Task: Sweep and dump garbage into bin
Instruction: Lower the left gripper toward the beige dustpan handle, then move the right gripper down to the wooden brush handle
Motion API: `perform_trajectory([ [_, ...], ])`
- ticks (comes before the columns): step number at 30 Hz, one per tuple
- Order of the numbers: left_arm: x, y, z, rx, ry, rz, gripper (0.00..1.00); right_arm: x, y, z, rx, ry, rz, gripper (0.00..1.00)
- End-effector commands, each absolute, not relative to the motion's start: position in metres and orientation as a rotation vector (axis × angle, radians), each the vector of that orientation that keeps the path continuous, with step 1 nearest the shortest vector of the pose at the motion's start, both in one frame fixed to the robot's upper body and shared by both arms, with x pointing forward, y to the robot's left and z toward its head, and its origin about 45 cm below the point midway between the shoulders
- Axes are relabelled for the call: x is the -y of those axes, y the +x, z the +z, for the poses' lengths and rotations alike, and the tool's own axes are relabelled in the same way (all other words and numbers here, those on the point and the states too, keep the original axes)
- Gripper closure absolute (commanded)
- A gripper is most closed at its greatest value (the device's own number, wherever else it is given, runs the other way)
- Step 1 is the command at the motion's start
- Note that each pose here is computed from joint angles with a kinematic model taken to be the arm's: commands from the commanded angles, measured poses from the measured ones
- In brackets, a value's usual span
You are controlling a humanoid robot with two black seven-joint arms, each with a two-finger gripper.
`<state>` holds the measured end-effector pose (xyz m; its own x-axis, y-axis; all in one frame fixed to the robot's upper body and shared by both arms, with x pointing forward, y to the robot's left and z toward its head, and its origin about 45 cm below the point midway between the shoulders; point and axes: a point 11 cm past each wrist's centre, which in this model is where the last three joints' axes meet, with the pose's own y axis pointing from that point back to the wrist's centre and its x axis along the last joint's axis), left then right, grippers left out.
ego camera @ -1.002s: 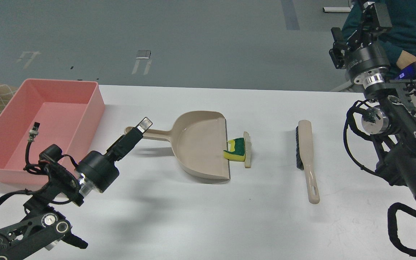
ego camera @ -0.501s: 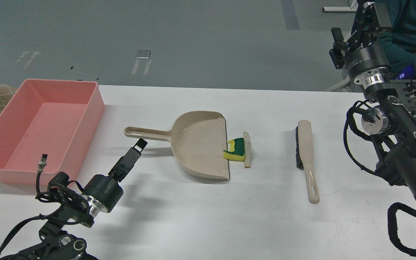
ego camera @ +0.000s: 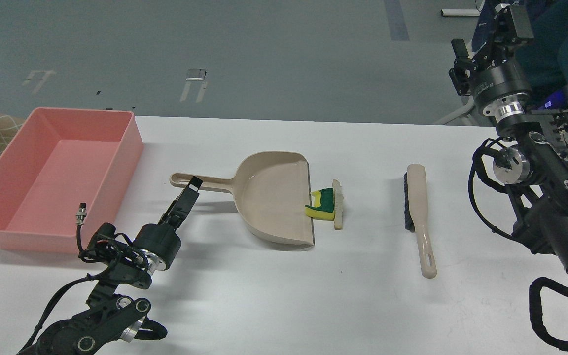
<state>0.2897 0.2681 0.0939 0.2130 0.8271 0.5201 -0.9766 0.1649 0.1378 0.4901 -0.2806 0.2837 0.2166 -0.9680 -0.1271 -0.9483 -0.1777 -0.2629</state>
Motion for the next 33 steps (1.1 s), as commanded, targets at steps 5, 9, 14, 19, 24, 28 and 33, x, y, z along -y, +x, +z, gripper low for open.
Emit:
perform_trajectory([
  [5,-0.266,0.297,0.092,0.362,0.501,1.331,0.02,0.283,0.490,0.284,-1.805,-2.208,-0.102,0.00],
  [9,-0.266,0.306,0.094,0.362,0.496,1.348,0.02,0.283,0.490,0.284,-1.805,-2.208,-0.102,0.00],
  [14,-0.261,0.316,0.095,0.360,0.487,1.356,0.03,0.282,0.490,0.285,-1.804,-2.207,-0.104,0.00],
  [19,-0.258,0.320,0.096,0.359,0.480,1.357,0.06,0.283,0.490,0.285,-1.807,-2.207,-0.104,0.00],
  [24,-0.259,0.320,0.093,0.346,0.497,1.360,0.32,0.283,0.490,0.285,-1.806,-2.206,-0.104,0.00],
  [28,-0.260,0.321,0.091,0.331,0.517,1.363,0.56,0.283,0.491,0.286,-1.806,-2.206,-0.107,0.00],
  [33,-0.260,0.319,0.089,0.323,0.526,1.356,0.93,0.283,0.491,0.286,-1.806,-2.207,-0.109,0.00],
])
